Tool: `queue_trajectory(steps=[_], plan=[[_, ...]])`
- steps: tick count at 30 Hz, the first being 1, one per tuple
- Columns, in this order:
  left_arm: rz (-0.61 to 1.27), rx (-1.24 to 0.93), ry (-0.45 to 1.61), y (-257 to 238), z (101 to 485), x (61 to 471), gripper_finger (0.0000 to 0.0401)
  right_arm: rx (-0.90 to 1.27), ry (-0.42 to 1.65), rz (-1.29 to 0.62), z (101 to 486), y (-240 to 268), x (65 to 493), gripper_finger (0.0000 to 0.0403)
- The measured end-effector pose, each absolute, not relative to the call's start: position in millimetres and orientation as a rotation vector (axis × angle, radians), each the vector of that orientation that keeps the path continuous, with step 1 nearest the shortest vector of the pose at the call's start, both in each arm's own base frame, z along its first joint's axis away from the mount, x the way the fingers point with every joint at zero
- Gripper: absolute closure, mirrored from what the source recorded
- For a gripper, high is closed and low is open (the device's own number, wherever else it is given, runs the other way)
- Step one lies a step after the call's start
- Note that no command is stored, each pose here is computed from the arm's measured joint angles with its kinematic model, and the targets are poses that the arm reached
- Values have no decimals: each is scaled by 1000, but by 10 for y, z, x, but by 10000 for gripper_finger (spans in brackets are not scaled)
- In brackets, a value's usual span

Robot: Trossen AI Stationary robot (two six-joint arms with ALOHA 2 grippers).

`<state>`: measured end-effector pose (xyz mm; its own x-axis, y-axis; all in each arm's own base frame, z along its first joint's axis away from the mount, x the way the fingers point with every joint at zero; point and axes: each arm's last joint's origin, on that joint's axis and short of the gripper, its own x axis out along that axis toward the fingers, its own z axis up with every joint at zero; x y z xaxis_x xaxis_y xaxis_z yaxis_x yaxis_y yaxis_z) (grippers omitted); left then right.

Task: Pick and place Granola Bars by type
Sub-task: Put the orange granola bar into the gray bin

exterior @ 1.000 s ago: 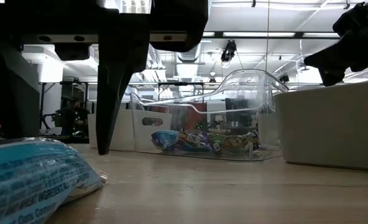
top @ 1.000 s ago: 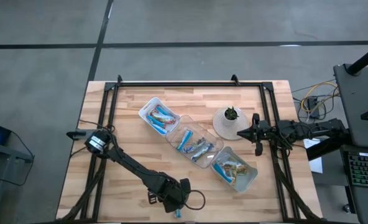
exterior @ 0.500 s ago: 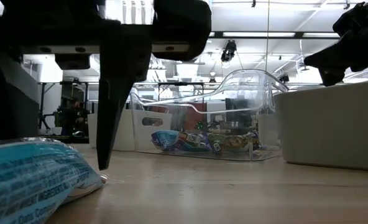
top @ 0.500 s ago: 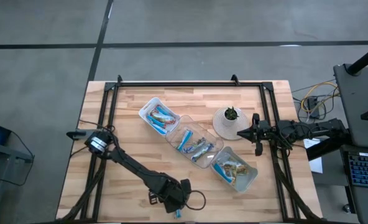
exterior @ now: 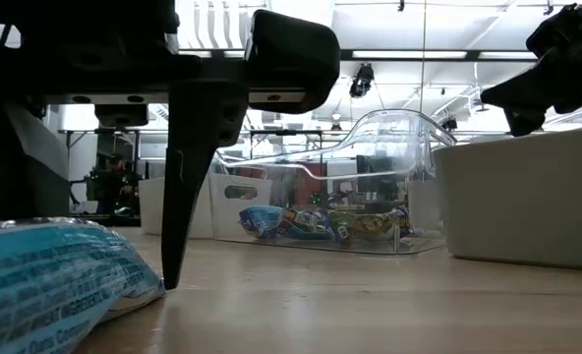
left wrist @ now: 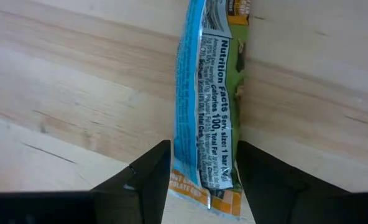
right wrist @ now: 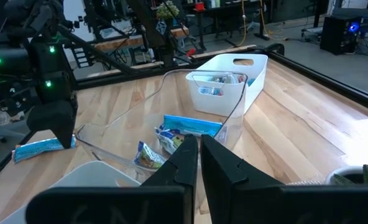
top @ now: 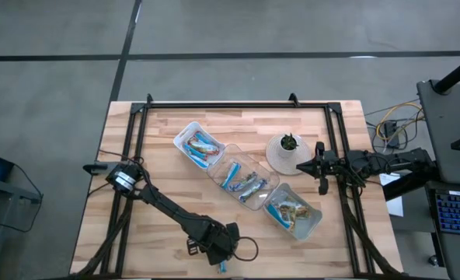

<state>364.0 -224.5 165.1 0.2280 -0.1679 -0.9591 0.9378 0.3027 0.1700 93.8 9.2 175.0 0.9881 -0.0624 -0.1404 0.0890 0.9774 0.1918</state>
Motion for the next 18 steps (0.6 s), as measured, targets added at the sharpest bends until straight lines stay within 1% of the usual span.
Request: queue_trajectory(steps=[4, 13, 18], plan=[[-943, 945, 1043, -2244, 1650, 3639, 248, 199, 134, -76, 1750, 93, 938, 390], [-948, 943, 1057, -2238, 1646, 3627, 332, 199, 134, -76, 1750, 92, 938, 390], [-948, 942, 1058, -2237, 1646, 3628, 359, 199, 134, -76, 1750, 93, 938, 390]])
